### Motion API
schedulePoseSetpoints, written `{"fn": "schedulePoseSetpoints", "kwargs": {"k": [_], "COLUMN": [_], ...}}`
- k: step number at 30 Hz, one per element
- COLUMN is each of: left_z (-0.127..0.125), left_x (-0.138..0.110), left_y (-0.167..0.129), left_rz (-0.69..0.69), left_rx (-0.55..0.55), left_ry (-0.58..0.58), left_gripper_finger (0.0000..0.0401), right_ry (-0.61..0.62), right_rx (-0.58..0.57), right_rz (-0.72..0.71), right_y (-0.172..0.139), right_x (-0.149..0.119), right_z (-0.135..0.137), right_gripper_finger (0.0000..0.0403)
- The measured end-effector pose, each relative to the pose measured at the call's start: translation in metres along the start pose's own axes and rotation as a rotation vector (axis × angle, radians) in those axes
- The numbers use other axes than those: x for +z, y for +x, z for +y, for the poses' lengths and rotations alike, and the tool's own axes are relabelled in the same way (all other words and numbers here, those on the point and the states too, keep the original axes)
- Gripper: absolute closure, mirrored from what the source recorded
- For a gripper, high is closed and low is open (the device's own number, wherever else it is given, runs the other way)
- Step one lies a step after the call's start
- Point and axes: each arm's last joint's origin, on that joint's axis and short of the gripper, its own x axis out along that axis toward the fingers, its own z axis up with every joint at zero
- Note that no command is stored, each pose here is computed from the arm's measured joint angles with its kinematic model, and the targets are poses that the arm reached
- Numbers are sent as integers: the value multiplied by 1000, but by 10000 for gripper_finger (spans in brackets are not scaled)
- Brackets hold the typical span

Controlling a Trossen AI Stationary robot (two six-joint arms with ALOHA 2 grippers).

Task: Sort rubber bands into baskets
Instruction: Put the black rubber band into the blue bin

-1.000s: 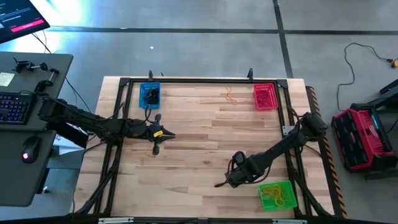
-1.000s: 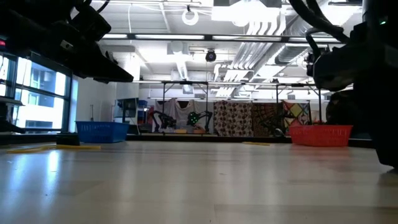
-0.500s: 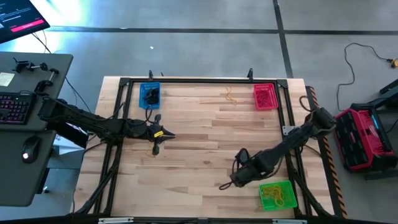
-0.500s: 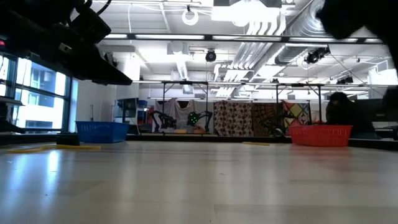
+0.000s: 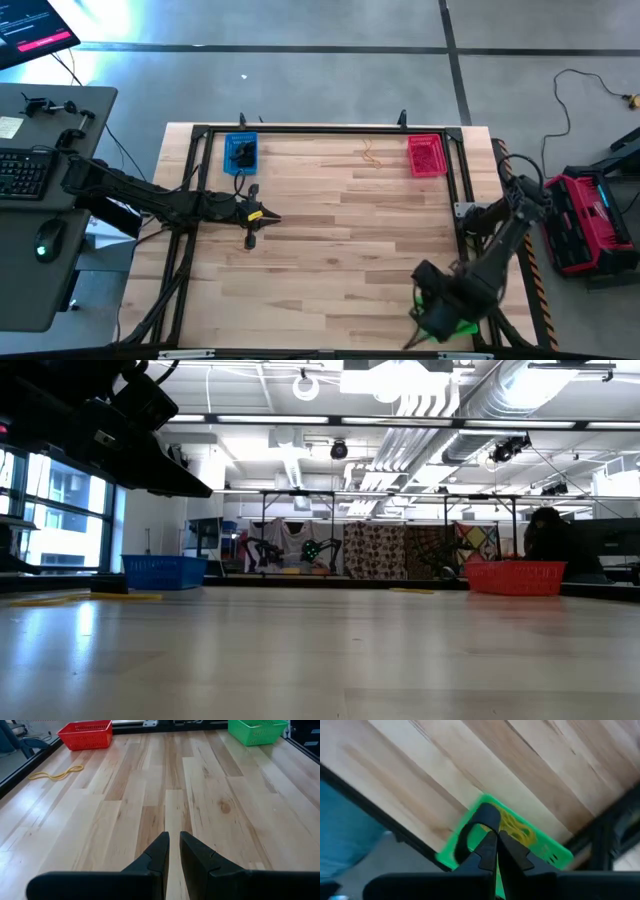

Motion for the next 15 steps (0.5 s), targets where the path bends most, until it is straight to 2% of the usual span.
{"fn": "schedulePoseSetpoints", "kwargs": {"k": [7,10,15], "left_z": [0,0,1], "left_x": [0,0,2], "left_y": [0,0,0], "left_rz": [0,0,-23], "left_rx": [0,0,34], "left_ry": [0,-1,-24], "left_gripper_finger": [366,366,366], "right_ry": [33,7,-54], "right_rx": [-75,-36,37], "right_rz": [6,-64,-163], "right_y": [17,15,6], "right_x": [-23,-16,15], "right_z": [-11,-9,-6], "right_gripper_finger": [402,403,403]}}
